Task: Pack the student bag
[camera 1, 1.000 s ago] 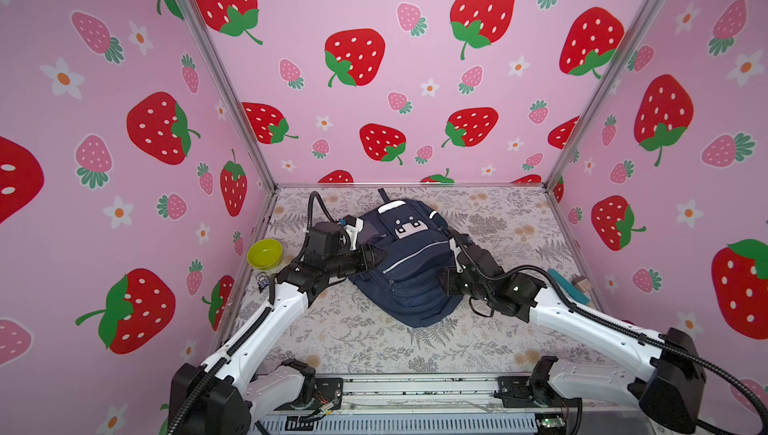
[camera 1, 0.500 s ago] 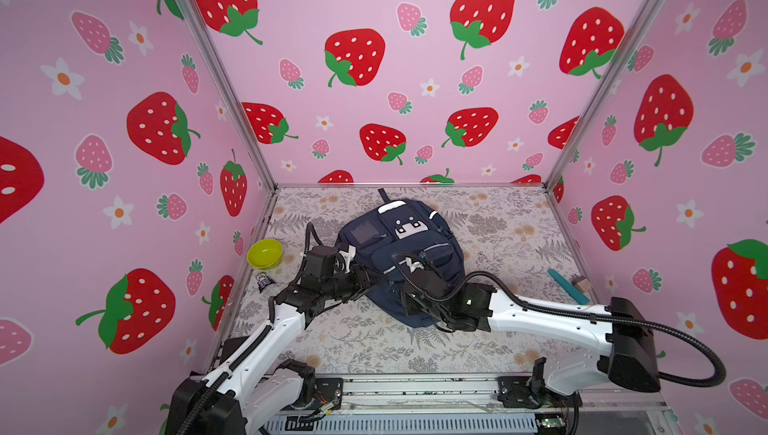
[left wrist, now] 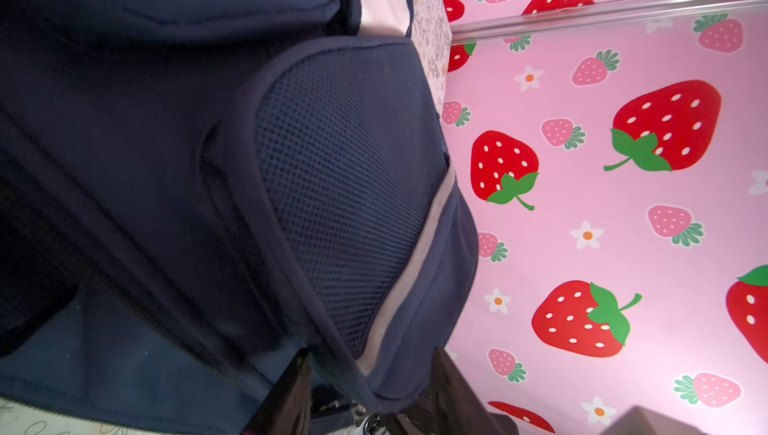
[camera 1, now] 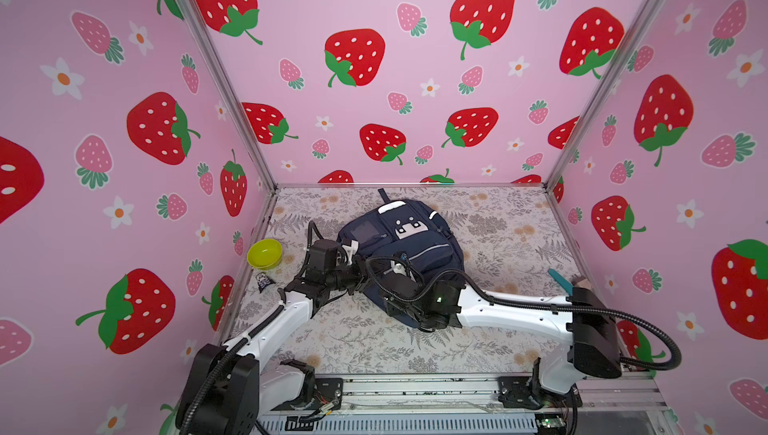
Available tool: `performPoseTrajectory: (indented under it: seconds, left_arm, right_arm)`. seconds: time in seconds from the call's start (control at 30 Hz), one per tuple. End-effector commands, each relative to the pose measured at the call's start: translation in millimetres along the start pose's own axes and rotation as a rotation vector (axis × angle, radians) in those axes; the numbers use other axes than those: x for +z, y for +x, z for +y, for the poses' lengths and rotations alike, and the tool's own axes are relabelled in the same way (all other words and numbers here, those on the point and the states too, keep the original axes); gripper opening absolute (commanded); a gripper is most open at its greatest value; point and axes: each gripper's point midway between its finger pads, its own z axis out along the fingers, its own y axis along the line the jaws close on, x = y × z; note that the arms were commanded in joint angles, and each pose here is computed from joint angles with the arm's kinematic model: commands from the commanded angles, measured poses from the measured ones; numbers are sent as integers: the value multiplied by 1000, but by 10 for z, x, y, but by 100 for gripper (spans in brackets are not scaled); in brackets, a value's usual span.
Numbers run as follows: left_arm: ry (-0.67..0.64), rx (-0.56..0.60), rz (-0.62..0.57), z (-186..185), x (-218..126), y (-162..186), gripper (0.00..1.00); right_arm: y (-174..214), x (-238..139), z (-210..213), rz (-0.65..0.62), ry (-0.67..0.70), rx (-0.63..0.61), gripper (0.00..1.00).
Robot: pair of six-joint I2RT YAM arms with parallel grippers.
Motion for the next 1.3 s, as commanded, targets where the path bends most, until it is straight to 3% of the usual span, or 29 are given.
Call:
performPoseTrajectory:
  seconds: [0.0,0.17,0.43,0.47,0.7,0.87,1.17,1.27]
  left_arm:
    - [69,21,9,-200,-3,-49,43]
    - [88,19,23,-220,18,-44,25]
    - [126,16,38,-270,68,-72,7]
    - [132,18,40,-287,69,-70,0]
    - [159,52,50,-442,29,-26,0]
    - [149,74,43,-450,-1,-12,0]
    - [124,80,56,-345,3,49,0]
    - [122,89,52,-334,-3,57,0]
  right_arm:
    - [-53,14,-43,12,9,42,52]
    - [-76,77,-88,29,15,59,48]
    - [-135,105,-74,44,5,75,48]
    - [-148,106,-75,43,7,76,48]
    - [-130,145,-233,87,145,66,51]
    - [-136,125,-360,106,229,59,48]
    - [-172,68,-452,102,247,73,26]
    - [-192,53,-442,94,239,76,34]
